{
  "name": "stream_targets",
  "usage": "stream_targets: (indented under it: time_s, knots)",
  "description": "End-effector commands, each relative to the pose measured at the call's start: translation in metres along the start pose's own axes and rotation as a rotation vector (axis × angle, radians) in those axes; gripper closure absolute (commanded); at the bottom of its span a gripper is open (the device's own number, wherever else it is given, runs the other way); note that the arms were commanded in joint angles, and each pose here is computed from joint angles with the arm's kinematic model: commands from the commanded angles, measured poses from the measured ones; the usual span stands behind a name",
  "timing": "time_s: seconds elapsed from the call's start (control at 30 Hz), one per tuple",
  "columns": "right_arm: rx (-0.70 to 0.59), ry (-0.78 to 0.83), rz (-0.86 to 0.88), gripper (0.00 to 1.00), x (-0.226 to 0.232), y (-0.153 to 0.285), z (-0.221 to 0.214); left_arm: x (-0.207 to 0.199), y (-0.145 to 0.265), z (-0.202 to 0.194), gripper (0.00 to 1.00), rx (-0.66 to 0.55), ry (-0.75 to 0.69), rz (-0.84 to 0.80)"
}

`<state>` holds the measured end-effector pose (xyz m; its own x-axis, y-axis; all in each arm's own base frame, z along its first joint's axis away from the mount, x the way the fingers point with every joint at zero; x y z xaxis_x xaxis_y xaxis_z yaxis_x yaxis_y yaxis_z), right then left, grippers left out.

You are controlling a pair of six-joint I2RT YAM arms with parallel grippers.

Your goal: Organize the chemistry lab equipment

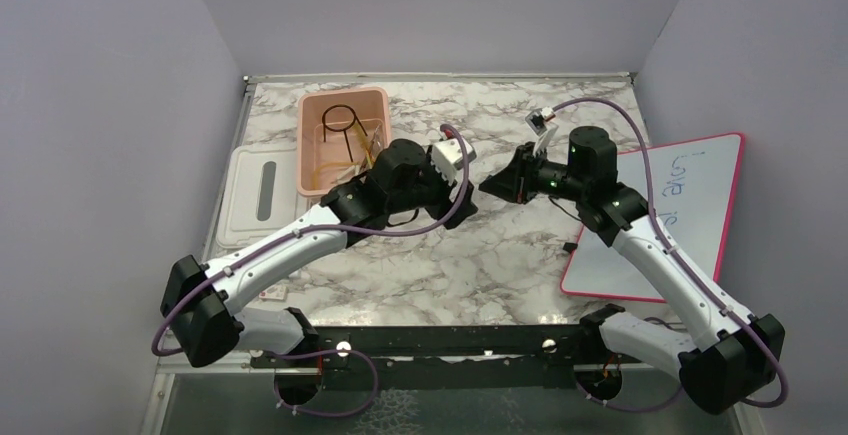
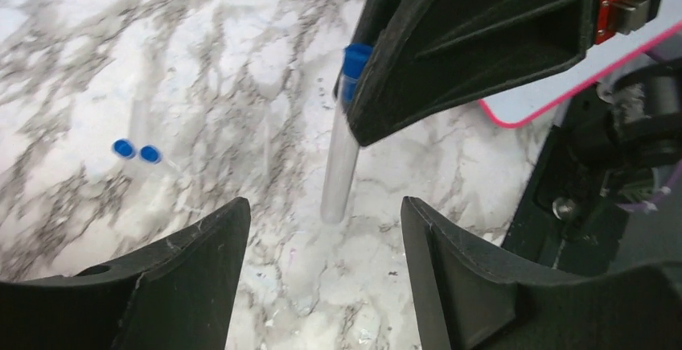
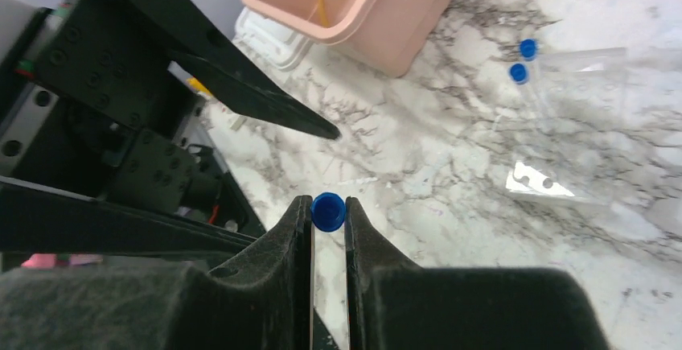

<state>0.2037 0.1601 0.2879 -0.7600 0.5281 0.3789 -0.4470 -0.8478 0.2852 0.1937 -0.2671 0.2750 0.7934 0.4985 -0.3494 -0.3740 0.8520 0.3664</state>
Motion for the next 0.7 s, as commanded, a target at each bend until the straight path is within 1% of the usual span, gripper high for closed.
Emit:
stream_targets:
  time_s: [0.0,0.13,0.23,0.37,0.5,0.63,0.67]
  knots:
    - [-0.029,0.065,-0.188,0.93,-0.020,-0.004,0.004,0.005,0.029,0.020,0.27,-0.080,0.022,0.212]
    - [-0.038,0.094,-0.316,0.93,-0.034,-0.013,0.001,0.006,0.055,0.026,0.24,-0.148,0.038,0.323]
    - [-0.058,0.175,-0.388,0.93,-0.028,-0.027,-0.003,0.006,0.073,0.029,0.22,-0.200,0.048,0.371]
    - [0.000,0.276,-0.499,0.93,-0.025,-0.058,-0.011,0.004,0.091,0.029,0.21,-0.273,0.074,0.400]
    - [0.068,0.304,-0.584,0.94,-0.039,-0.086,-0.026,0.006,0.101,0.027,0.21,-0.331,0.094,0.435]
    - [0.102,0.323,-0.629,0.94,-0.050,-0.107,-0.038,0.008,0.110,0.025,0.21,-0.387,0.106,0.472]
    - [0.088,0.326,-0.634,0.94,-0.053,-0.114,-0.037,0.008,0.114,0.026,0.22,-0.402,0.107,0.475]
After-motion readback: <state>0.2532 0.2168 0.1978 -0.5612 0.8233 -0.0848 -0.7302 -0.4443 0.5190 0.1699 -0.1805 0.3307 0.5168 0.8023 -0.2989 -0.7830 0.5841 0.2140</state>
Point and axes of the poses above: each gripper's point midway between its finger pads, its own y axis back along the fingers, its own x axis along the line the jaws close on, z = x × y, the point moved 9 cm from there along y, back along the fingers, and after that the axes turned 12 degrees about y, right-handed, at the moved point
